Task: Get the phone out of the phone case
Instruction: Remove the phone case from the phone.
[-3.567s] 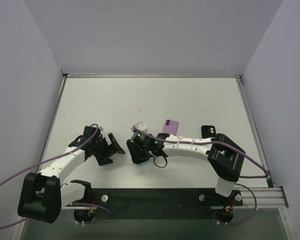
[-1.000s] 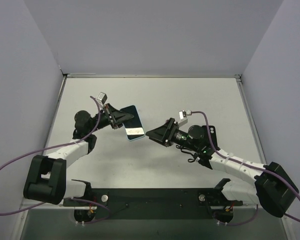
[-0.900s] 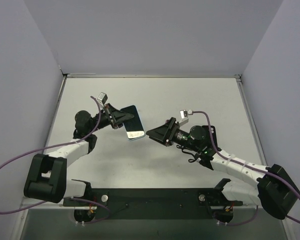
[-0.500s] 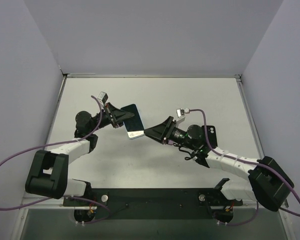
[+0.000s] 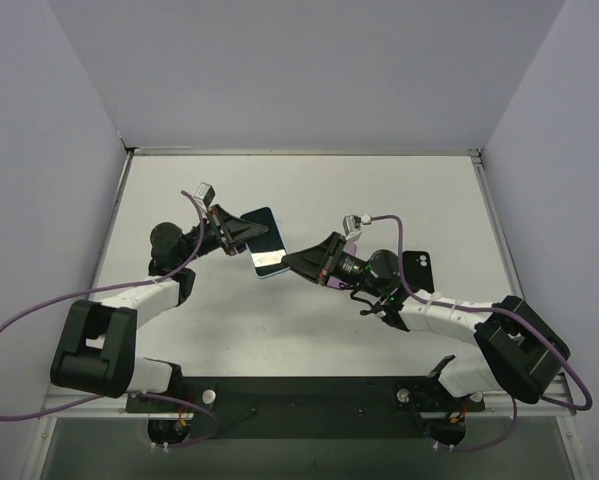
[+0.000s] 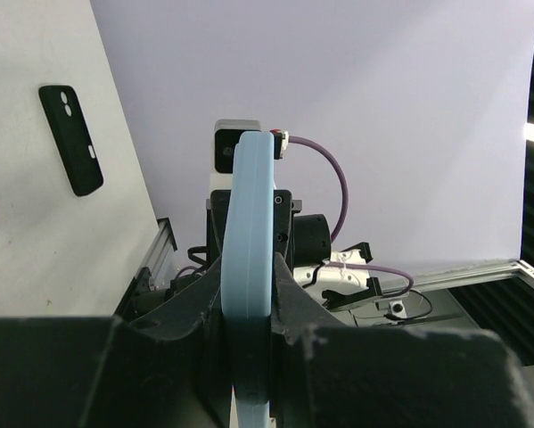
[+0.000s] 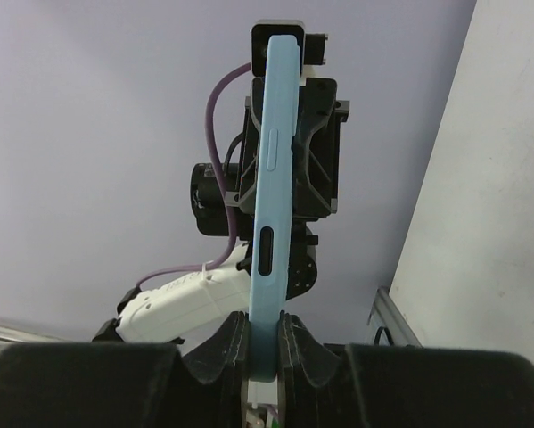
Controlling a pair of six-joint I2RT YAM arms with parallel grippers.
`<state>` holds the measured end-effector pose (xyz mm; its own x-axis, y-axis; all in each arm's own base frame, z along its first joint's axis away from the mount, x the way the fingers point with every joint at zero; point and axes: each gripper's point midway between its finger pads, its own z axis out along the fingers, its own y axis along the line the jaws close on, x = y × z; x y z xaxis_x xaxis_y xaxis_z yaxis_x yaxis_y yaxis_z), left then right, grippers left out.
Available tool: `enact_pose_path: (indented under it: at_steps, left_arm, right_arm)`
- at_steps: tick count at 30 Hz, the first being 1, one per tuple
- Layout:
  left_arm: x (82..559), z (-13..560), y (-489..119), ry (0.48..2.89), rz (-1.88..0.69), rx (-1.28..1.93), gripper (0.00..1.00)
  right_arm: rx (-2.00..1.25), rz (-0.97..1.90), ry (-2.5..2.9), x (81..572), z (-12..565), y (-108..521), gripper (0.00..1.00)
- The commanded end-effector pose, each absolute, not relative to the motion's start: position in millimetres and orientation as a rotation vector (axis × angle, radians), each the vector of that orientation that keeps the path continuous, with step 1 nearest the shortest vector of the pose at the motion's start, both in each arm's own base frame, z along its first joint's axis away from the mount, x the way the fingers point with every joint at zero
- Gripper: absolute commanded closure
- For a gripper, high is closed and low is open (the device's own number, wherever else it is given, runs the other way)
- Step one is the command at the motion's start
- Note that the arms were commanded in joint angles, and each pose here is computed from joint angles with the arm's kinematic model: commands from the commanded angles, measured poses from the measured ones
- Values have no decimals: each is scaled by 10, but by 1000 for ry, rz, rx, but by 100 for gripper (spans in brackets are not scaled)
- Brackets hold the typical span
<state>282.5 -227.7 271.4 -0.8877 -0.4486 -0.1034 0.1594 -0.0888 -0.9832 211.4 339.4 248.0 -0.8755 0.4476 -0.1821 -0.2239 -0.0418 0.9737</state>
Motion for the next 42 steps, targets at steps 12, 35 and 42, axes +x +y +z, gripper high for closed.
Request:
enact_pose_path:
  at_steps: [12,35,42]
  left_arm:
    - [2724,3109,-2197,1407,-2170,-253,100]
    - [2329,4770,-1866,843,-2211,-37,100]
    - [2254,4988,-1800,770,-2224,-14,100]
  right_arm:
    - [241,2256,1258,2002,3637,3212,100]
    - [489,2348,1042,2276,4143,2974,100]
    - [538,2377,1019,2327,4190,2973,100]
